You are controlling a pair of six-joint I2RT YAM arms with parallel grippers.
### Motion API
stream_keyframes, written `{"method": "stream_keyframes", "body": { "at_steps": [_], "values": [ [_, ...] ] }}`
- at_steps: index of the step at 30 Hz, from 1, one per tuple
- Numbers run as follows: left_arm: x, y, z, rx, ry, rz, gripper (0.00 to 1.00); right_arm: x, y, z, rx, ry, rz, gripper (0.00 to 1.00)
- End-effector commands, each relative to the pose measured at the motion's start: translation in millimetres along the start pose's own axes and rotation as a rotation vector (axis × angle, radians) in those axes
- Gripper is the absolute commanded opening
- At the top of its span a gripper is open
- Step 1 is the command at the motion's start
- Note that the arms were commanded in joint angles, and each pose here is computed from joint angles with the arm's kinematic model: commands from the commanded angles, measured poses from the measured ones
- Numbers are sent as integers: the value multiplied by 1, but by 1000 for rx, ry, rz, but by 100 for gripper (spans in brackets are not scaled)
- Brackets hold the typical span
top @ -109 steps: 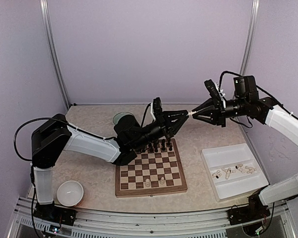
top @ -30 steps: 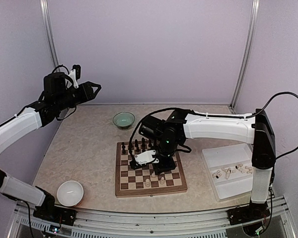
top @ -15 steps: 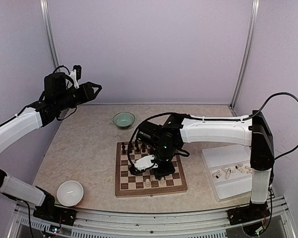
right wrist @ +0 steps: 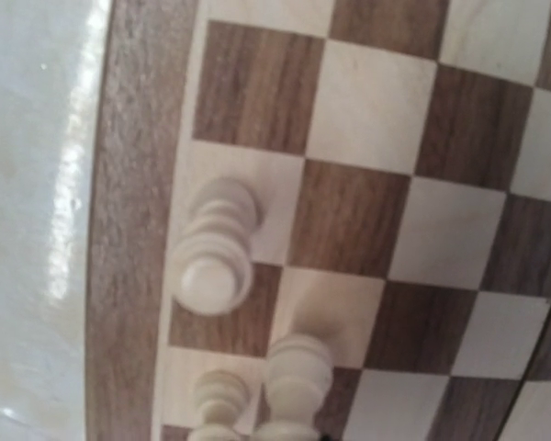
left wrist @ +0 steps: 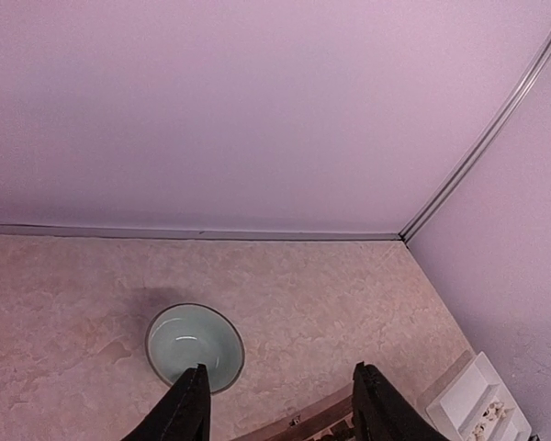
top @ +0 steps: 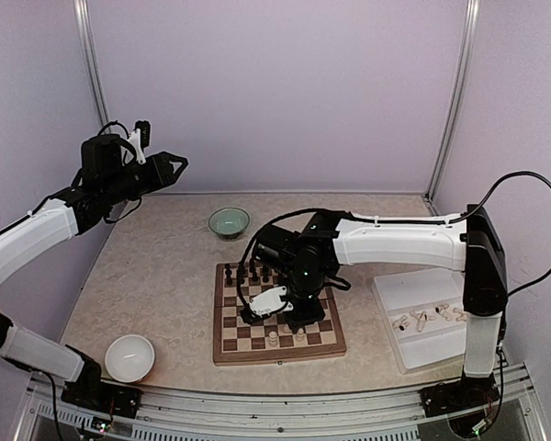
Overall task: Set up the chess pieces on the board
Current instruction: Move the king to e1.
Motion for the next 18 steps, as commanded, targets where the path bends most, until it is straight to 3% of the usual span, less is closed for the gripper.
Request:
{"method": "stream_keyframes", "body": {
  "at_steps": [1,4,9,18],
  "values": [
    [-1,7,-1,-17,-8,29,52,-14,4,-33,-63,-70,-2,0],
    [-15,-1,2,34,7,87,52,-26,2,-51,-101,-94,22,0],
    [-76,-36,-11,154,-77,205,51,-44,-18,-74,-131,-145,80,0],
    [-139,-178,-75,420,-293,237,39,-71,-58,-115,-210,-212,193,0]
  ]
}}
Point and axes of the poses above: each gripper's point midway between its finger pads, its own z axis out along the fingers, its own x axis along the line the jaws close on, y = z × x, the point moved 1 cm from there along -z, back along the fingers, and after that the axes turned 11 degrees about z, right-handed, at the moved point
